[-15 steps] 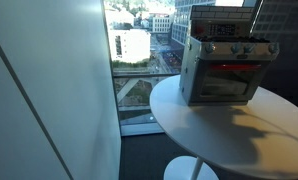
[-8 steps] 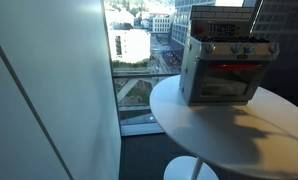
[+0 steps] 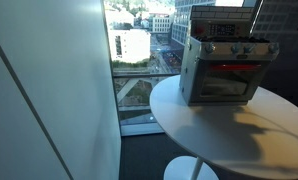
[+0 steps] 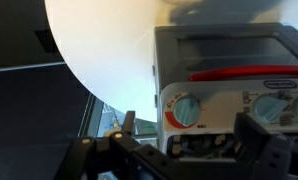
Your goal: Turn the knob on the far right to the right.
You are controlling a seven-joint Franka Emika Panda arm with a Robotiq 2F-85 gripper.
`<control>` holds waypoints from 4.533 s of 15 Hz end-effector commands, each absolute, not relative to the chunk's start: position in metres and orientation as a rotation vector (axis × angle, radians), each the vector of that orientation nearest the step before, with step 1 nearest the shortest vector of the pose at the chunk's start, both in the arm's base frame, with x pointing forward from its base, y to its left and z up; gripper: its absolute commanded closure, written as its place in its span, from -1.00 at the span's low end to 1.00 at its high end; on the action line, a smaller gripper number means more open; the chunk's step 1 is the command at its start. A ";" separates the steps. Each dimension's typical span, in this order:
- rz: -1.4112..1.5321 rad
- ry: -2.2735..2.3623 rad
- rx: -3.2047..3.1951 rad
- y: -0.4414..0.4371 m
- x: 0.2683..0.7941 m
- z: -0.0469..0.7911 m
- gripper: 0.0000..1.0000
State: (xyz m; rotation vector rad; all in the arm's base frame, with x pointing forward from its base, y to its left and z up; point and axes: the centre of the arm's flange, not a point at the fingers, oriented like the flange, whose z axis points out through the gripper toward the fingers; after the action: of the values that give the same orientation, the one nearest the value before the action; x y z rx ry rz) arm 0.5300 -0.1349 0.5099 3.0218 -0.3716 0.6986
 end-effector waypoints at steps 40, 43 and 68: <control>0.891 -0.433 3.057 -0.136 0.598 0.445 -0.25; 0.893 -0.432 3.056 -0.137 0.600 0.446 -0.08; 0.895 -0.482 3.057 -0.141 0.601 0.446 0.88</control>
State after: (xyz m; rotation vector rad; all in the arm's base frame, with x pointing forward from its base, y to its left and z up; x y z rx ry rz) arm 0.5965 -0.1347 0.4464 3.0512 -0.4620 0.8793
